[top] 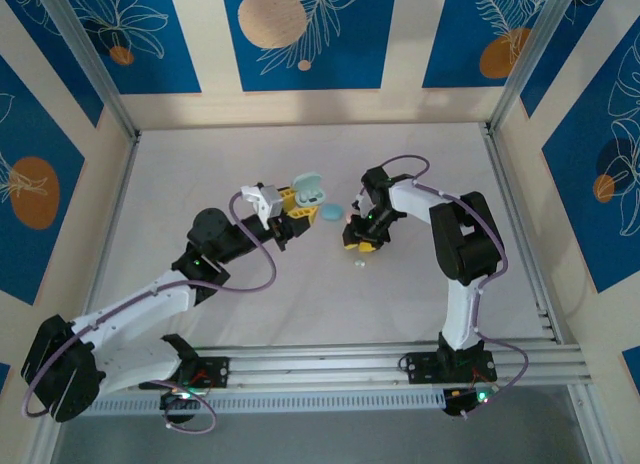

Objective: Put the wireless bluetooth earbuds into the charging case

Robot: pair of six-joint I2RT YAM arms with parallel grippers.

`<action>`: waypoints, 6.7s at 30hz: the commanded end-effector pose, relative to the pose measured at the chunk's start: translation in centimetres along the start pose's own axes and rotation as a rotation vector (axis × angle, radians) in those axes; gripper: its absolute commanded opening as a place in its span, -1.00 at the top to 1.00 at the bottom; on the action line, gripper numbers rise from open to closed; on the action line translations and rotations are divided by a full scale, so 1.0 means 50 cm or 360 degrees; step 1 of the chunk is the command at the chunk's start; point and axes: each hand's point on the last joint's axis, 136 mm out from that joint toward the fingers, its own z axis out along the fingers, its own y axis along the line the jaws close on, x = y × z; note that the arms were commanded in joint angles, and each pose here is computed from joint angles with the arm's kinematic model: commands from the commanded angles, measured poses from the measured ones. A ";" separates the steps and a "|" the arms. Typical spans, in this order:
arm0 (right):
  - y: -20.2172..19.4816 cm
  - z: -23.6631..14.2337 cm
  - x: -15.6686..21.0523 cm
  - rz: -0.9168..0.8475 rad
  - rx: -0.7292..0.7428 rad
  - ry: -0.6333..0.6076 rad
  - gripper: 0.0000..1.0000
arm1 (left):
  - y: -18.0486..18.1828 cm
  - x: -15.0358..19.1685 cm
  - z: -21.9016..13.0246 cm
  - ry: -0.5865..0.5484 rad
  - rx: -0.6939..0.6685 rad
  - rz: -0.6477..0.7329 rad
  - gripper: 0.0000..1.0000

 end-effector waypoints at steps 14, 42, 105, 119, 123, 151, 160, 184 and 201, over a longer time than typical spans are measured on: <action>0.022 -0.013 0.107 -0.0013 -0.0102 0.0151 0.20 | -0.005 -0.016 0.000 -0.0037 -0.0002 0.0003 0.31; 0.039 -0.040 0.086 -0.0167 0.0069 0.0087 0.24 | -0.006 -0.021 -0.005 -0.0044 -0.0012 -0.0003 0.30; 0.198 -0.258 0.090 -0.0101 -0.0703 -0.0240 0.58 | 0.005 0.031 -0.003 0.0045 -0.0048 0.0049 0.29; 0.316 -0.472 0.150 -0.0334 -0.1192 -0.0430 0.58 | -0.013 0.082 0.021 0.0096 0.0084 0.0100 0.28; 0.337 -0.495 0.160 -0.0384 -0.1258 -0.0429 0.58 | -0.019 0.087 0.025 0.0099 0.0121 0.0097 0.28; 0.371 -0.458 0.150 -0.0445 -0.1223 -0.0350 0.58 | -0.049 0.063 0.040 0.0068 0.0280 0.0012 0.27; 0.368 -0.443 0.146 -0.0438 -0.1195 -0.0333 0.58 | -0.049 0.055 0.040 0.0046 0.0278 0.0009 0.27; 0.354 -0.445 0.148 -0.0443 -0.1030 -0.0396 0.35 | -0.043 0.040 0.033 0.0015 0.0236 0.0026 0.27; 0.353 -0.518 0.071 -0.0320 -0.1001 -0.0721 -0.01 | -0.053 0.048 0.030 0.0074 0.0276 0.0020 0.27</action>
